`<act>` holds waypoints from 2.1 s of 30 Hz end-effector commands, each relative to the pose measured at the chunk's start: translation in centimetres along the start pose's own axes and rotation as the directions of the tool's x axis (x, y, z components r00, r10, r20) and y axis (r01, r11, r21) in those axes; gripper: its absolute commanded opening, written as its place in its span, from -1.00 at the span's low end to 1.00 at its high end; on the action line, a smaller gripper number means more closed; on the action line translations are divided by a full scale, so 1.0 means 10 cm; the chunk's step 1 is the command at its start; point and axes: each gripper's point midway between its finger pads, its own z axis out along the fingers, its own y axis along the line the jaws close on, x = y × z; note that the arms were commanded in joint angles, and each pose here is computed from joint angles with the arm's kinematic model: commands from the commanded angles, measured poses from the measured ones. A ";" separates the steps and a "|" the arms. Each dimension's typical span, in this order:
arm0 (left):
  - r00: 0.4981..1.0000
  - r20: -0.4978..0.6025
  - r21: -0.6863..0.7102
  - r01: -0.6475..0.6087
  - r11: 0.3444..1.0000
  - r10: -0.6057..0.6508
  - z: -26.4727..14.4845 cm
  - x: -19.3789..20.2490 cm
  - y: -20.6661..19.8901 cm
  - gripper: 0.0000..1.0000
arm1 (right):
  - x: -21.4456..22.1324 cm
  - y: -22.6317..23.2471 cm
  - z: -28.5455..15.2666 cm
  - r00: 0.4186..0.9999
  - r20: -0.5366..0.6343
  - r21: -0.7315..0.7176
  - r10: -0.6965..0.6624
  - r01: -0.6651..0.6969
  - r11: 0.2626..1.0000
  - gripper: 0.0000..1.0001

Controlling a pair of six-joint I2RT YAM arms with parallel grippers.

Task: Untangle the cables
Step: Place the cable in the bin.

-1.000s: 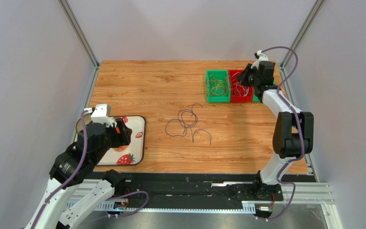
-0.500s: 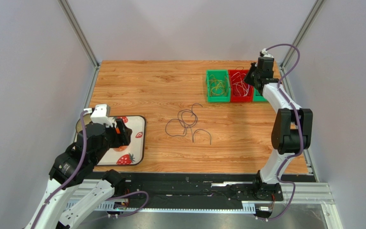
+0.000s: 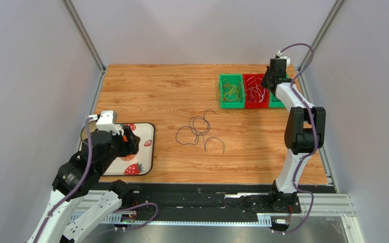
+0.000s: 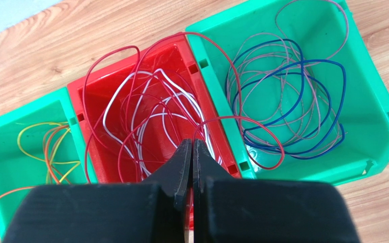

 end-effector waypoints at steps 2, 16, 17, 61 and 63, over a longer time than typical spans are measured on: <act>1.000 0.005 -0.010 0.008 1.000 -0.008 0.03 -0.02 0.00 0.52 | -0.08 0.34 -0.07 0.990 0.060 -0.003 -0.129 0.130 0.992 -1.00; 1.000 0.014 0.005 0.009 1.000 -0.009 0.01 -0.03 -0.01 0.52 | 0.39 0.48 -0.06 0.967 -0.026 0.042 -0.252 0.253 0.967 -1.00; 1.000 0.015 0.005 0.008 1.000 -0.008 0.01 -0.03 -0.01 0.52 | 0.41 0.48 -0.06 0.966 -0.028 0.043 -0.255 0.257 0.966 -1.00; 0.999 0.030 0.013 0.013 1.000 -0.013 -0.01 -0.05 0.00 0.52 | -0.11 -0.07 -0.41 0.960 -0.098 0.095 -0.263 0.272 0.958 -0.14; 0.999 0.029 0.011 0.015 1.000 -0.015 0.00 -0.05 0.00 0.52 | -0.08 -0.10 -0.38 0.957 -0.112 0.099 -0.267 0.278 0.955 -0.14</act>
